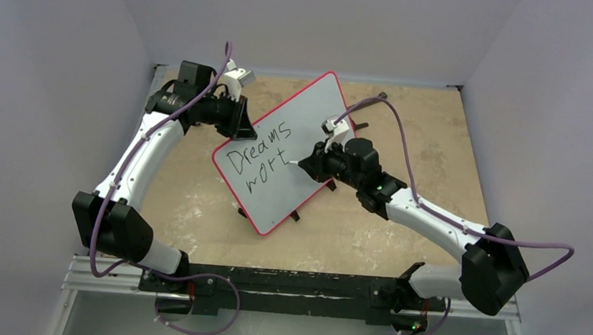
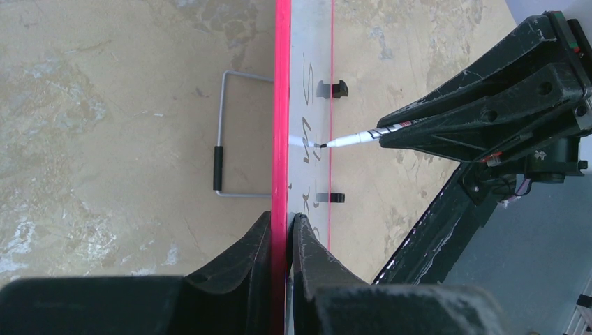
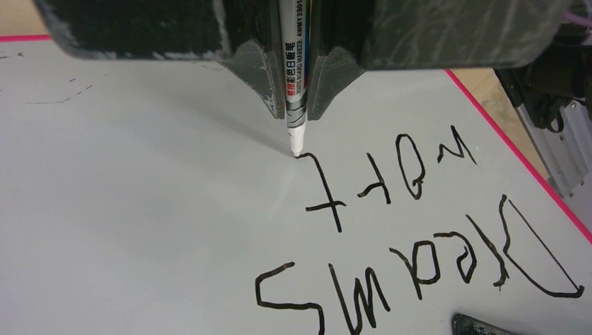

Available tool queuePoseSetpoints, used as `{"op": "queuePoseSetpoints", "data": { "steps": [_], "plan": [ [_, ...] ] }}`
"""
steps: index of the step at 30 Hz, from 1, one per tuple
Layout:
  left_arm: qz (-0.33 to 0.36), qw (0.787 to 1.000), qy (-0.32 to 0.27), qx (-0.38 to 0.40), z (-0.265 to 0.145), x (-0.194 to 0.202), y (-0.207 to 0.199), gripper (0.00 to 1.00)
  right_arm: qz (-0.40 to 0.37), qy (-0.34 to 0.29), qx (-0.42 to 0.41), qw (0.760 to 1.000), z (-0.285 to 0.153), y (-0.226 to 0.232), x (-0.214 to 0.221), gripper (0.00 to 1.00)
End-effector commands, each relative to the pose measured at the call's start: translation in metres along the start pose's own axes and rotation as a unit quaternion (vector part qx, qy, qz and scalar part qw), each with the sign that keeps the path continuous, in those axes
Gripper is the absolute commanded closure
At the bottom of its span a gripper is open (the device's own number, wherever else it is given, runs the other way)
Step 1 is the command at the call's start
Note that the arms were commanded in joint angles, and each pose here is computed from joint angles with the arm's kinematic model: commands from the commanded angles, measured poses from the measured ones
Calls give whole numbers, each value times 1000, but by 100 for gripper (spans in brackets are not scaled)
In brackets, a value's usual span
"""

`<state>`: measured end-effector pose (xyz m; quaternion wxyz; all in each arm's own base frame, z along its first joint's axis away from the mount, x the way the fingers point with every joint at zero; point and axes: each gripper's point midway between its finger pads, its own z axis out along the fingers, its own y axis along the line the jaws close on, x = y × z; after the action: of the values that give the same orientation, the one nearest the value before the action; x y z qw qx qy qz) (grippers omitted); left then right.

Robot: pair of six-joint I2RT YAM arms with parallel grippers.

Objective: Write a sentence on the whiteboard

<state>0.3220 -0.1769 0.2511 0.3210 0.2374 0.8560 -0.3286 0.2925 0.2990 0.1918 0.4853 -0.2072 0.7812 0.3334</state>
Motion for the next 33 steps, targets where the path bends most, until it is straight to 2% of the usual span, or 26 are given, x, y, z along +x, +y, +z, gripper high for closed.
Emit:
{"op": "queuePoseSetpoints", "data": {
  "steps": [1,14,33],
  "plan": [
    [36,999,-30,-15,-6,-16,3,100,-16,-58,23,998,-2,-1,-46,100],
    [38,999,-32,-15,-7,-17,2,100,-17,-133,3,991,-25,16,-95,100],
    [39,999,-34,-15,-9,-18,1,100,-1,-111,36,993,2,-2,-80,100]
  ]
}}
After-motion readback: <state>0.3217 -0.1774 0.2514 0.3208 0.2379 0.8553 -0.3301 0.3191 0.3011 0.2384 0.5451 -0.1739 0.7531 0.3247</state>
